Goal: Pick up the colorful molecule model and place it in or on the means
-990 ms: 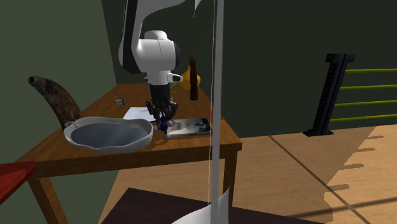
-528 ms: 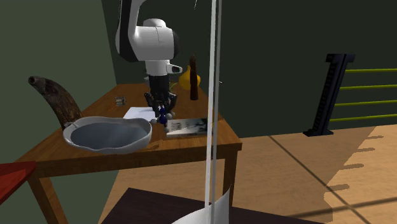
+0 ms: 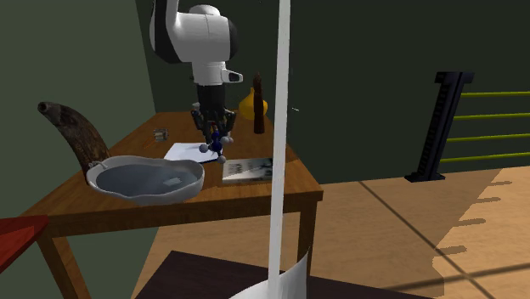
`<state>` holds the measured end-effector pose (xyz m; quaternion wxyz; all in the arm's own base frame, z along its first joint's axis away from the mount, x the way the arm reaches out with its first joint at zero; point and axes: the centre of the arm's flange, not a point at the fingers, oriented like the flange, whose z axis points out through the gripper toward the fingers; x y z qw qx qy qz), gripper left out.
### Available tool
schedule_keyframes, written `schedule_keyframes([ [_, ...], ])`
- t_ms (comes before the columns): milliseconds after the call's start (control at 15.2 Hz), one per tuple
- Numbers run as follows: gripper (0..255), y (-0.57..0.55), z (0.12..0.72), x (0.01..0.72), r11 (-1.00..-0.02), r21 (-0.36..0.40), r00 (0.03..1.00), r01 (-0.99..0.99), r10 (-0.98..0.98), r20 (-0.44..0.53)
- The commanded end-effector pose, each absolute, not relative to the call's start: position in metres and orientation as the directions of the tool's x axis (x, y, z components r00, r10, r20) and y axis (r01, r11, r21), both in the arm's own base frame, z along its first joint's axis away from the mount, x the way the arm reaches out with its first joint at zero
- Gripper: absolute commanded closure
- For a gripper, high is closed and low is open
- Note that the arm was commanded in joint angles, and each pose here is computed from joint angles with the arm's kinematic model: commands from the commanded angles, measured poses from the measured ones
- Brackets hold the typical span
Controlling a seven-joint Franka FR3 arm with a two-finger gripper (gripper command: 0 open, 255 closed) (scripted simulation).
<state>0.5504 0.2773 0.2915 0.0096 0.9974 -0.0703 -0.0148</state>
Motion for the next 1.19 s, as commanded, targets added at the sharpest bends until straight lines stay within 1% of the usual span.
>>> schedule_keyframes([
  [0, 255, 0.277, 0.303, 0.551, -0.990, 0.021, 0.990, -0.140, -0.141, -0.028],
  [1056, 255, 0.277, 0.385, 0.551, -0.990, 0.021, 0.990, -0.140, -0.141, -0.028],
  [1122, 255, 0.286, 0.384, 0.541, -0.990, 0.021, 0.990, -0.140, -0.141, -0.028],
])
